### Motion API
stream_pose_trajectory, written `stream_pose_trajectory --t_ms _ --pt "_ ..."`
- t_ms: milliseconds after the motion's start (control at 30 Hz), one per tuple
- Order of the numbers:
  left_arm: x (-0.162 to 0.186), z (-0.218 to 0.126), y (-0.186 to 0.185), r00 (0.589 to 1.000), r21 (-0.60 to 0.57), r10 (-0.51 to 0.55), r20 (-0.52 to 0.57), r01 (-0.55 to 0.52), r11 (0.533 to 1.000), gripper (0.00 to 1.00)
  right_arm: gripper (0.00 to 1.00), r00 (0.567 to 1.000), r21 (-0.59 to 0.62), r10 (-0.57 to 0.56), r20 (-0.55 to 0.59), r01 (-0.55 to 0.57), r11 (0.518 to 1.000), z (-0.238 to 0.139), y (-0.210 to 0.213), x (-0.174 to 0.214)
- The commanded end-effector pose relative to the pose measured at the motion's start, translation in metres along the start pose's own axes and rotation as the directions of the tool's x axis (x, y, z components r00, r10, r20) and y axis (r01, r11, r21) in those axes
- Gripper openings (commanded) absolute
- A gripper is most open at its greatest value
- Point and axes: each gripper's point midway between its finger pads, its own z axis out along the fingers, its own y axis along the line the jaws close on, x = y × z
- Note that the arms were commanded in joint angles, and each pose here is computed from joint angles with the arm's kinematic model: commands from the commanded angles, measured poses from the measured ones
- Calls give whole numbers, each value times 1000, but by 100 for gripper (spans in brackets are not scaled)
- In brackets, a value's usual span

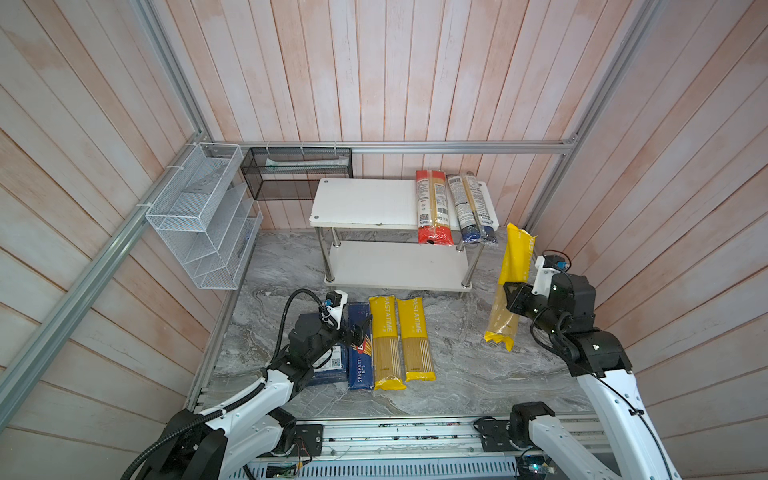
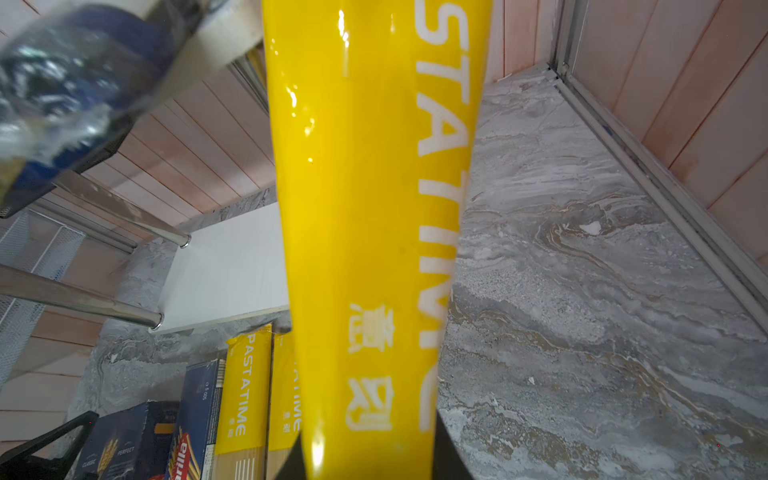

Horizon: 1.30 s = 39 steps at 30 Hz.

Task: Place and organize the pasta boxes and bags onto the shelf
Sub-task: 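Lift the yellow PASTATIME pack upright off the floor with the right gripper, then carry the upright yellow pack up over the top shelf's near end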

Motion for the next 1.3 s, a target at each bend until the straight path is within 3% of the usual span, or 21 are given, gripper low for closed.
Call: stream_pose_trajectory --t_ms 0,433,600,800,1267 --pt "-3 1 0 1000 -8 19 10 -18 1000 100 12 986 -94 -37 166 53 994 -29 31 -54" --pt "-4 0 1 1000 -13 21 13 -21 1000 100 12 956 -196 -86 280 145 970 -70 81 -119" --pt "-3 1 2 1000 -15 20 8 -20 1000 100 12 953 -287 -98 286 182 940 -73 113 -134" --pt "-3 0 3 1000 -20 20 9 -20 1000 100 12 939 -301 -171 297 262 917 -72 156 -147" --pt "-2 1 3 1000 -22 21 6 -21 1000 100 12 918 -512 -223 327 371 775 -56 281 -141"
